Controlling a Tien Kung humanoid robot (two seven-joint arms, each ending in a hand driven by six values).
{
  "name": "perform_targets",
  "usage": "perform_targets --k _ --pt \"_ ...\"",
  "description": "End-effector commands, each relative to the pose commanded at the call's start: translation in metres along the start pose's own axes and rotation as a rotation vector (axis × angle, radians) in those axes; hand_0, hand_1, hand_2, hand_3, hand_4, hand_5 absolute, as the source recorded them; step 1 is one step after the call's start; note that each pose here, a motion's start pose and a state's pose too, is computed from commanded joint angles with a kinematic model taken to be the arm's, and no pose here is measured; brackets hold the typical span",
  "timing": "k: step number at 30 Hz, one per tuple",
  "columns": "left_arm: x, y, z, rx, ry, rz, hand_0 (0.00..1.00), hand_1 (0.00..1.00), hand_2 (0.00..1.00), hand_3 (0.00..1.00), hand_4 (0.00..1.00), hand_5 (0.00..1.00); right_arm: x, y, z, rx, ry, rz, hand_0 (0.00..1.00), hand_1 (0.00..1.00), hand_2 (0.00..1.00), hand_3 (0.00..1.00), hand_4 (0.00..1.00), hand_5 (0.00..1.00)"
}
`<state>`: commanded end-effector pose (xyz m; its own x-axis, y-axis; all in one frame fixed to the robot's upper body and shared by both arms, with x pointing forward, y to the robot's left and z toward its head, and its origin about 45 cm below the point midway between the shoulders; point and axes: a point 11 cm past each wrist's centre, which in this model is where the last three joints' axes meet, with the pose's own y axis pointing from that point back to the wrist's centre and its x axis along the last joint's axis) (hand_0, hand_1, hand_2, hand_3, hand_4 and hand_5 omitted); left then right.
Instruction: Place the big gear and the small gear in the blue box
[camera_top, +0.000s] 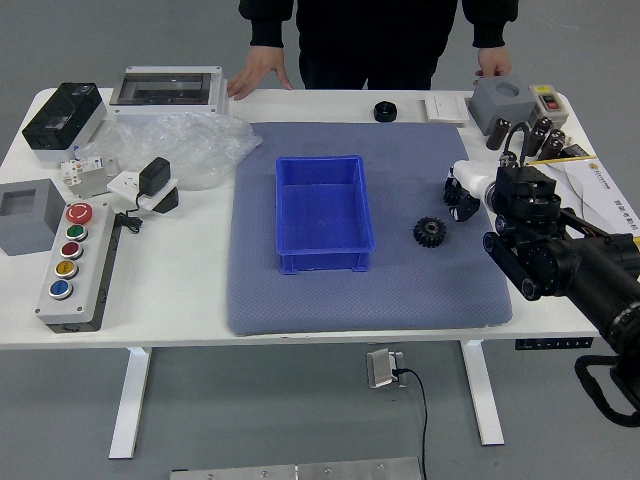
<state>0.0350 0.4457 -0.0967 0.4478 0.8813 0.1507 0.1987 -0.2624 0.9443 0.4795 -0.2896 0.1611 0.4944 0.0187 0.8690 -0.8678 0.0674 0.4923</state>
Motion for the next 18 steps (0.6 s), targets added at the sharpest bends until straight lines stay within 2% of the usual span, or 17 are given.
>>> perform_targets --k 3,4,9,10,15,16,18 --pt "-0.0002 0.0000 0.0003 -0.001 0.000 0.000 0.854 0.837 0.836 0.844 0.761 0.395 -0.0003 -0.0002 -0.0003 -0.002 -0.001 0.004 0.686 0.628 0.708 0.674 0.601 0.185" --pt "-0.0003 0.0000 0.0004 -0.001 0.000 -0.001 0.854 0.837 0.836 0.844 0.762 0.395 -0.0003 -0.0002 -0.0002 -0.003 -0.002 0.007 0.627 0.580 0.635 0.648 0.568 0.226" --pt "-0.0005 -0.0001 0.0000 0.000 0.000 -0.001 0.854 0.837 0.836 0.844 0.762 0.395 0.0010 -0.0003 0.0013 -0.008 -0.004 0.023 0.627 0.580 0.635 0.648 0.568 0.226" --pt "-0.0006 -0.0001 -0.0001 0.000 -0.001 -0.001 0.854 0.837 0.836 0.844 0.762 0.395 0.0014 -0.0003 0.0016 -0.009 -0.004 0.027 0.575 0.513 0.575 0.625 0.550 0.241" --pt "-0.0004 -0.0001 0.0000 0.000 -0.001 -0.001 0.854 0.837 0.836 0.844 0.762 0.395 0.0019 -0.0003 0.0031 -0.016 0.000 0.044 0.575 0.513 0.575 0.625 0.550 0.241" --pt "-0.0005 -0.0001 0.0000 0.000 -0.001 -0.001 0.854 0.837 0.836 0.843 0.762 0.396 0.0017 -0.0003 0.0034 -0.017 0.002 0.046 0.542 0.484 0.538 0.607 0.553 0.203" --pt "-0.0007 -0.0002 -0.0002 0.000 -0.001 -0.002 0.854 0.837 0.836 0.843 0.762 0.396 0.0012 -0.0004 0.0042 -0.021 0.007 0.049 0.542 0.484 0.538 0.607 0.553 0.203"
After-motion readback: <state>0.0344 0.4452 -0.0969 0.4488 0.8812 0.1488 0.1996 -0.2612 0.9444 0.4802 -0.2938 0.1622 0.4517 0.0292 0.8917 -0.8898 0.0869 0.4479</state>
